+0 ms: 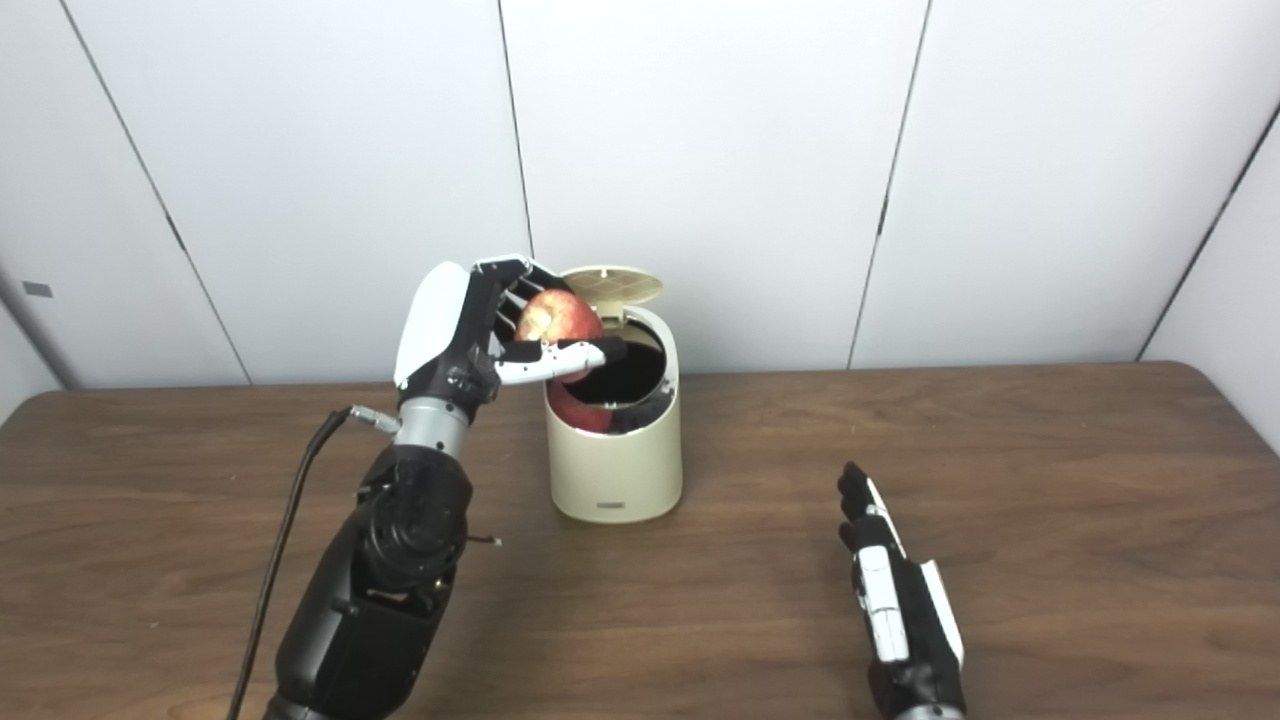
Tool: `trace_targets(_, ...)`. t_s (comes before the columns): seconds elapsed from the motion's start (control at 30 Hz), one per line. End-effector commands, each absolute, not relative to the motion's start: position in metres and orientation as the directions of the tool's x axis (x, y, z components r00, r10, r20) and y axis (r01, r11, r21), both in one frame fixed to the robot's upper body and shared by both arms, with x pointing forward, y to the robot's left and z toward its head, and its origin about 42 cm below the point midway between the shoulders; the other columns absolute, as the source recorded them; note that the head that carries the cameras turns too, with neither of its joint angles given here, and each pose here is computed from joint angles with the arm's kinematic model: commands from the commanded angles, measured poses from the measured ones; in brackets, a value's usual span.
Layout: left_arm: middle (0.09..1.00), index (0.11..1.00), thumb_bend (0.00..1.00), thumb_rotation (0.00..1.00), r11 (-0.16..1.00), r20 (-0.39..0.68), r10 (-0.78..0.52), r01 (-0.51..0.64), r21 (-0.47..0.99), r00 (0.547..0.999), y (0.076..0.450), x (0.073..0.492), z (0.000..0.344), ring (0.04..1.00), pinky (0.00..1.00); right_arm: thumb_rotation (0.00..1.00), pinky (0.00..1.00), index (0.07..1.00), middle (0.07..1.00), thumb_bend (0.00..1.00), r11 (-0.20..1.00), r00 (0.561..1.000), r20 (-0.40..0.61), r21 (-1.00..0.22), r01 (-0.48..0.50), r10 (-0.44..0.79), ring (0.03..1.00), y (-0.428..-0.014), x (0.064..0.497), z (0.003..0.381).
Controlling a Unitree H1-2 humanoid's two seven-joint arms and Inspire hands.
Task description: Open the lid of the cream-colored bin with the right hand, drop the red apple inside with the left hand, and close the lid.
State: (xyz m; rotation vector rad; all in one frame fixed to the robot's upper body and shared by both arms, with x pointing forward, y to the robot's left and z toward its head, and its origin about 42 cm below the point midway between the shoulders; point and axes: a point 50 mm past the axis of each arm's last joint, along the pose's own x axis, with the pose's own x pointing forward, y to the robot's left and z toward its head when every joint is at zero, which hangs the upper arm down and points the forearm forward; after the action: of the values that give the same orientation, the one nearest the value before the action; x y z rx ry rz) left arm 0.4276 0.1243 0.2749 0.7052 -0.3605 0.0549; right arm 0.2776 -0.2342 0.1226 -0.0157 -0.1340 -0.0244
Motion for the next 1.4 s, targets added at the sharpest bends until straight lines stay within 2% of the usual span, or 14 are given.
trace_targets(0.0, 0.496, 0.482, 0.48, 0.00, 0.781, 0.444, -0.091, -0.213, 0.588, 0.892, 0.111, 0.432, 0.303, 0.406, 0.35, 1.00, 0.98, 0.952, 0.959, 0.58, 1.000, 0.990, 0.138, -0.003, 0.028, -0.027, 0.986, -0.229, 0.279, 0.116)
trace_targets(0.2, 0.504, 0.468, 0.48, 0.00, 0.788, 0.436, -0.106, -0.192, 0.585, 0.894, 0.103, 0.431, 0.296, 0.419, 0.37, 1.00, 0.98, 0.946, 0.953, 0.58, 0.999, 0.989, 0.146, 0.000, 0.036, -0.035, 0.992, -0.229, 0.282, 0.117)
trace_targets(0.73, 0.524, 0.464, 0.47, 0.00, 0.792, 0.390, -0.122, -0.148, 0.593, 0.913, 0.083, 0.435, 0.278, 0.444, 0.34, 1.00, 0.99, 0.949, 0.948, 0.56, 0.999, 0.986, 0.160, 0.012, 0.040, -0.042, 0.989, -0.230, 0.284, 0.114)
trace_targets(0.87, 0.540, 0.473, 0.47, 0.00, 0.776, 0.395, -0.116, -0.165, 0.609, 0.912, 0.081, 0.436, 0.272, 0.453, 0.33, 1.00, 1.00, 0.955, 0.946, 0.54, 0.999, 0.984, 0.174, 0.022, 0.032, -0.036, 0.986, -0.231, 0.285, 0.114)
trace_targets(1.0, 0.546, 0.479, 0.47, 0.00, 0.764, 0.408, -0.115, -0.182, 0.619, 0.906, 0.082, 0.439, 0.266, 0.447, 0.33, 1.00, 0.99, 0.957, 0.938, 0.56, 0.999, 0.982, 0.185, 0.019, 0.027, -0.030, 0.974, -0.232, 0.285, 0.114)
trace_targets(1.1, 0.543, 0.469, 0.47, 0.00, 0.743, 0.418, -0.123, -0.196, 0.640, 0.900, 0.083, 0.441, 0.263, 0.451, 0.35, 1.00, 0.97, 0.949, 0.916, 0.56, 1.000, 0.981, 0.192, 0.014, 0.023, -0.026, 0.958, -0.231, 0.285, 0.115)
trace_targets(1.37, 0.556, 0.452, 0.47, 0.00, 0.702, 0.466, -0.137, -0.246, 0.668, 0.874, 0.091, 0.444, 0.259, 0.452, 0.33, 1.00, 0.92, 0.921, 0.871, 0.60, 1.000, 0.979, 0.205, 0.000, 0.013, -0.013, 0.913, -0.232, 0.285, 0.116)
